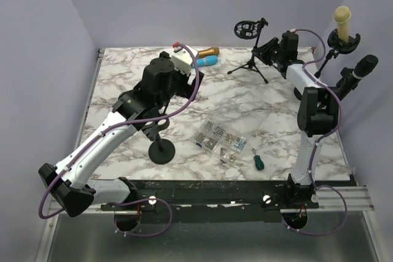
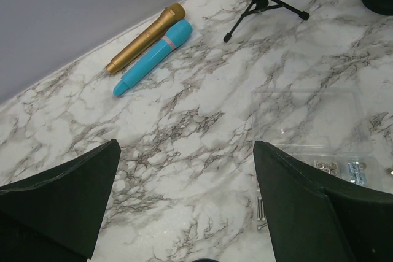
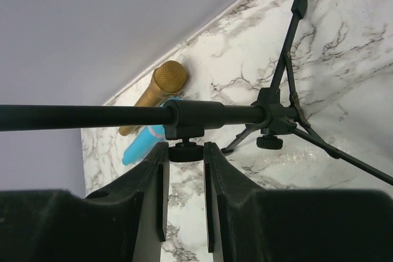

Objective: Remove the microphone from the stand

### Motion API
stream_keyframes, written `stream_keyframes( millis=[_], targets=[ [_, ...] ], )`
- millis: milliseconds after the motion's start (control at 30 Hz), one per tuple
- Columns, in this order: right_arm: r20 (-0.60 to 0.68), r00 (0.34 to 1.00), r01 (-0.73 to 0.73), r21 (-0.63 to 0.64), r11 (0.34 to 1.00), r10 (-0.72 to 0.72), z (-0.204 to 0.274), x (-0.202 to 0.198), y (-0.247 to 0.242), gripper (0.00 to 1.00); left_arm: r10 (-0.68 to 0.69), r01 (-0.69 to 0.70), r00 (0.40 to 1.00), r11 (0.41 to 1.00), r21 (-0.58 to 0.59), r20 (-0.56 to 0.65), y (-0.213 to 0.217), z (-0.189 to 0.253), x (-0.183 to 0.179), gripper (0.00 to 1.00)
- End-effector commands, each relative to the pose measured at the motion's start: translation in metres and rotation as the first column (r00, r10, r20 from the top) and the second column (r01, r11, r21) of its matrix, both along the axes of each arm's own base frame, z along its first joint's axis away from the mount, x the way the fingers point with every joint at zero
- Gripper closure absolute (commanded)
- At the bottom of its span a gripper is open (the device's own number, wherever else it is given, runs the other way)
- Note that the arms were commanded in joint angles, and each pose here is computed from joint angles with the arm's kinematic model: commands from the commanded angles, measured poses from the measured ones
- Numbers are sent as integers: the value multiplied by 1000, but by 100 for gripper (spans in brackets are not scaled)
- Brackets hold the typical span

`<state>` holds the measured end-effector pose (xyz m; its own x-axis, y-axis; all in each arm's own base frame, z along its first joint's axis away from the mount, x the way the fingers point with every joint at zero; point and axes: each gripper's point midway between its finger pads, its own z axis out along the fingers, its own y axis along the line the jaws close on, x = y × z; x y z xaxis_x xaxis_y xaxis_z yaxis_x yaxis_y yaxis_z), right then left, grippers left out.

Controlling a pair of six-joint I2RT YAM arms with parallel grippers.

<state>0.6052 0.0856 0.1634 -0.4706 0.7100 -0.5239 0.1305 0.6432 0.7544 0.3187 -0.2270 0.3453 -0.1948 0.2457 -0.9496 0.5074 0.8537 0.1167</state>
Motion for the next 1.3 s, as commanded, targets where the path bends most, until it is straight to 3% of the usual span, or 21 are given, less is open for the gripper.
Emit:
stream_keyframes(
  millis=[0, 233, 433, 600, 967, 1167, 1267],
  targets=[
    [-33, 996, 78, -180, 981, -86, -6, -9, -26, 99, -15, 16, 1000, 999, -35, 22, -3, 16, -1, 7],
    [-36, 993, 82, -476, 876, -113, -20, -13, -33, 99, -20, 20, 1000, 999, -32, 14, -5, 13, 0, 7],
    [33, 990, 113, -749, 652, -134, -9, -17, -26, 99, -15, 16, 1000, 1000, -26, 13, -5, 12, 1, 7],
    [96, 991, 128, -862, 491, -90, 10, -20, -16, 99, -14, 14, 1000, 999, -35, 18, -3, 15, 1, 7],
    [124, 991, 126, -826, 549, -41, 24, -22, -3, 96, -13, 14, 1000, 999, -37, 18, -2, 15, 1, 7],
    [112, 991, 130, -796, 590, -67, 20, -25, -1, 54, -10, 10, 1000, 999, -34, 18, -2, 15, 2, 7],
    [94, 992, 128, -765, 631, -87, 16, -29, 0, 41, -11, 12, 1000, 999, -35, 18, -2, 15, 2, 7]
  ],
)
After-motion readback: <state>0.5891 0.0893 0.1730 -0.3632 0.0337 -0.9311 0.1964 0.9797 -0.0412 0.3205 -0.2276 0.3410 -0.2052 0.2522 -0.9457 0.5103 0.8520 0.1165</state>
